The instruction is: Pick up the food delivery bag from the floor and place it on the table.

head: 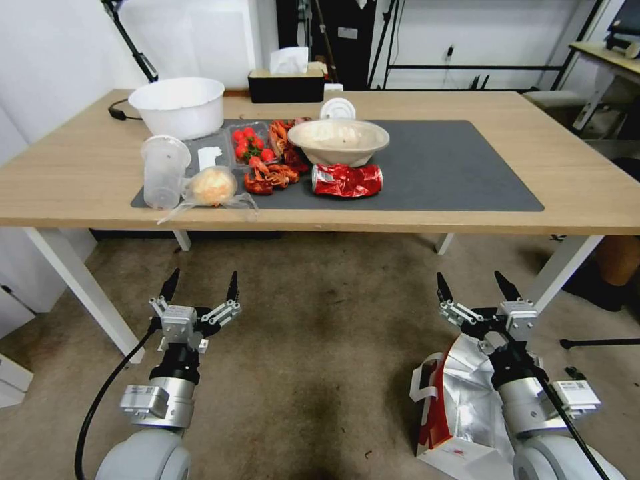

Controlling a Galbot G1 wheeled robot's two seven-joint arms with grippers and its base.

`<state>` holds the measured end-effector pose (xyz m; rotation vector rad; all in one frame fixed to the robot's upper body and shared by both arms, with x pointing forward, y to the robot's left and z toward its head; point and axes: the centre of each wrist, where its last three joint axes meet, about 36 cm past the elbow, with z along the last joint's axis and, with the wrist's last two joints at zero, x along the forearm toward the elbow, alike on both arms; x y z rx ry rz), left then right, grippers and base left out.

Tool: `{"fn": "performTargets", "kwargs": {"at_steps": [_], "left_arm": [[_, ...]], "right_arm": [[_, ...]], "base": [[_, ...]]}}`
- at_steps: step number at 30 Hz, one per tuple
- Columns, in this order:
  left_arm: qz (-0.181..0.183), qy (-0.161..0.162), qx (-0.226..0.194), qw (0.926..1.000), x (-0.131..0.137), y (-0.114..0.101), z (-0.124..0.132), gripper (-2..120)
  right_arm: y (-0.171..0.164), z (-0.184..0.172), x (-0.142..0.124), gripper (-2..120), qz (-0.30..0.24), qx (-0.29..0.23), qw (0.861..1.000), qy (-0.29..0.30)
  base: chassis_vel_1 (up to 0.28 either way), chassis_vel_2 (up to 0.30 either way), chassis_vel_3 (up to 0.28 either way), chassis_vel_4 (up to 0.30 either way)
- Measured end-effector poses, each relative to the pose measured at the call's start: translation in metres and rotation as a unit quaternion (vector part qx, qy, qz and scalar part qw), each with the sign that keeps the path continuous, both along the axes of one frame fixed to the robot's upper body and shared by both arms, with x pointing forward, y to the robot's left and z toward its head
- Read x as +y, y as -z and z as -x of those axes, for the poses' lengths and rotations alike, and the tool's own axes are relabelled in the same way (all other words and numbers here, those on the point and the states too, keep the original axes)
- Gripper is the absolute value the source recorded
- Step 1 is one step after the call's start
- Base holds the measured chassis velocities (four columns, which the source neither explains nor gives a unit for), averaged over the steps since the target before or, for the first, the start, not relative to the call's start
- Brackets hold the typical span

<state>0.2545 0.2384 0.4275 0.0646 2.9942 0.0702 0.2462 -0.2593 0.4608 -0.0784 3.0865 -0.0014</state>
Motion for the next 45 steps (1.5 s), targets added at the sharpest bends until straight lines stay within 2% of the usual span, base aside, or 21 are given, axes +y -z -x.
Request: {"fn": "performTargets", "kwargs": {"at_steps": [45], "left_arm": [[0.003,0.007,-0.008,0.9999,-0.0035,-0.0017,0.0010,100]], "right_arm": [[-0.0024,-0.0002,0.0000,100,-0.004,-0.005,1.000,0.003]], "base": [[0.000,0.000,0.000,0.000]]}}
